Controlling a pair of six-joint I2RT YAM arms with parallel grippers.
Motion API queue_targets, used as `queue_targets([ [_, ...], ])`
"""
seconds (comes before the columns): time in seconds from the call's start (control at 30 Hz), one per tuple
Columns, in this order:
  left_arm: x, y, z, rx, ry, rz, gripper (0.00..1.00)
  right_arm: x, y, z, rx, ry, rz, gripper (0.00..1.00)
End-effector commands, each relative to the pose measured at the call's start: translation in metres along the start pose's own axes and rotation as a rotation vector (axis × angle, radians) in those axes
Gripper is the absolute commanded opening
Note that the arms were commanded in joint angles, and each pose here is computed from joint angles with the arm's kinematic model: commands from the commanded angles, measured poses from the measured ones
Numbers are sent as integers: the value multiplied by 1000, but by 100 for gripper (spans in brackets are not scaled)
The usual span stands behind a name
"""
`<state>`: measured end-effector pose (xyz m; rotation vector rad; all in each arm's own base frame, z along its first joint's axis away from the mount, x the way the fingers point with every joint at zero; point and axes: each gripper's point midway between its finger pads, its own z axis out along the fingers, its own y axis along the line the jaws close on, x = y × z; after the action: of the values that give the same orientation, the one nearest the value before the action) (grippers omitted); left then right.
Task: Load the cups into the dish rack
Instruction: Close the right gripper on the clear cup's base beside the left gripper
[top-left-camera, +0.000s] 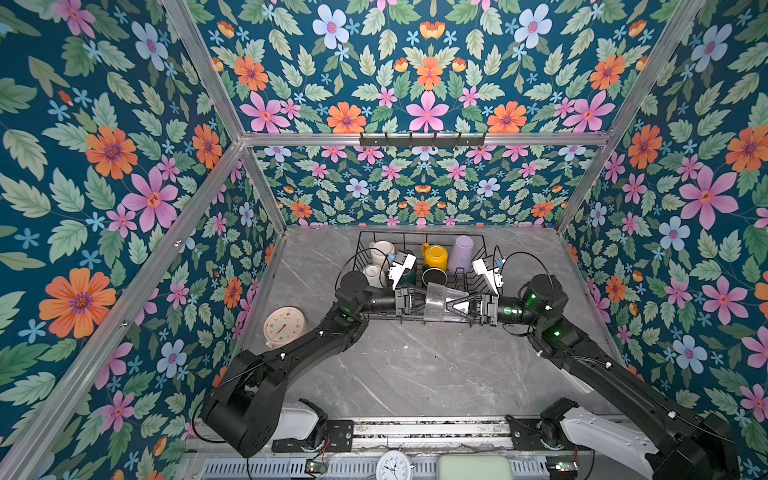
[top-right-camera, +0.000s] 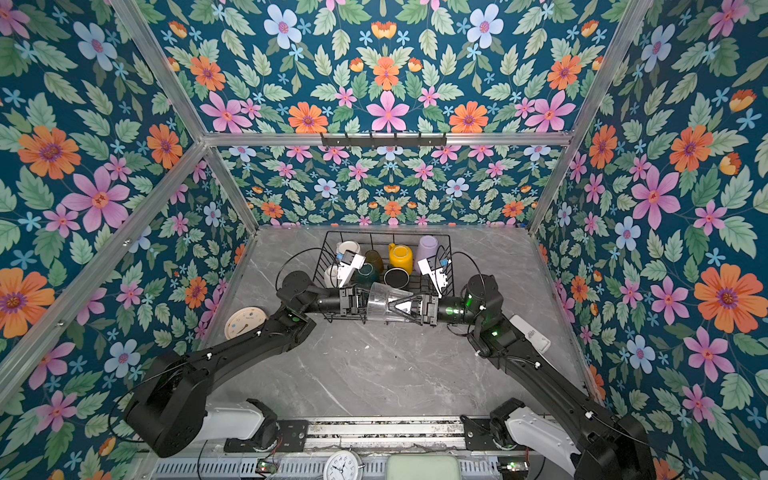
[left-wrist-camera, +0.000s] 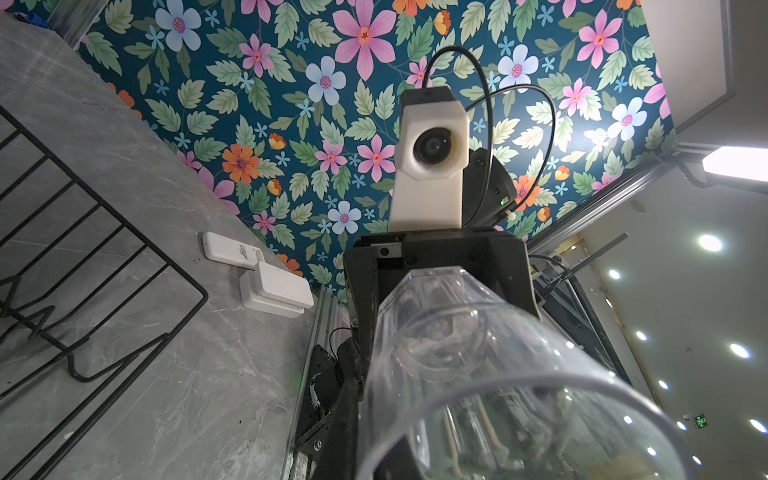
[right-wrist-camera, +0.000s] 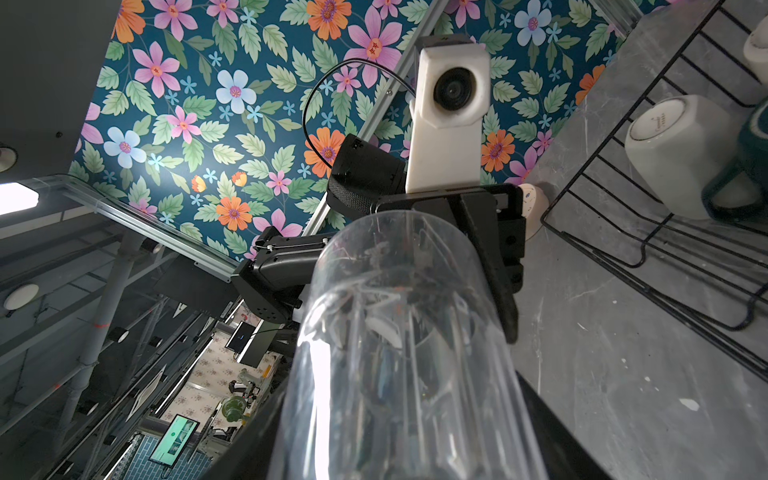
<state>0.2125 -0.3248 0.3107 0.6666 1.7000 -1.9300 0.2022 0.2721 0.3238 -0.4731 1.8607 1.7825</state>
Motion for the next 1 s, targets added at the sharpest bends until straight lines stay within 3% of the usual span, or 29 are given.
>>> queue_targets([
  [0.0,-12,-11,1,20,-43,27,0,5,-18,2,70,8,41,11],
  [0.03,-12,-11,1,18,-45,28,0,2,-19,2,77,1,49,1],
  [0.07,-13,-11,1,14,-48,29,0,0,-19,2,82,-7,63,0],
  [0.23,-12,-13,-2,10,-56,35,1,-10,-9,1,88,-31,76,0],
  [0.33,-12,-11,-2,1,-57,33,7,-14,-4,-2,98,-49,69,0],
  [0.5,-13,-12,-3,-2,-65,41,30,-16,4,-6,99,-66,60,0],
  [0.57,-14,-14,-3,1,-64,49,54,-17,11,-8,88,-71,51,0],
  [0.67,-13,-15,-5,-3,-66,60,74,-20,19,-13,95,-88,35,0],
  [0.83,-12,-4,-12,-96,-82,85,90,-20,24,-30,212,-110,-14,0],
  [0.97,-25,8,-33,-254,-176,132,98,-22,25,-49,348,-140,-43,0],
])
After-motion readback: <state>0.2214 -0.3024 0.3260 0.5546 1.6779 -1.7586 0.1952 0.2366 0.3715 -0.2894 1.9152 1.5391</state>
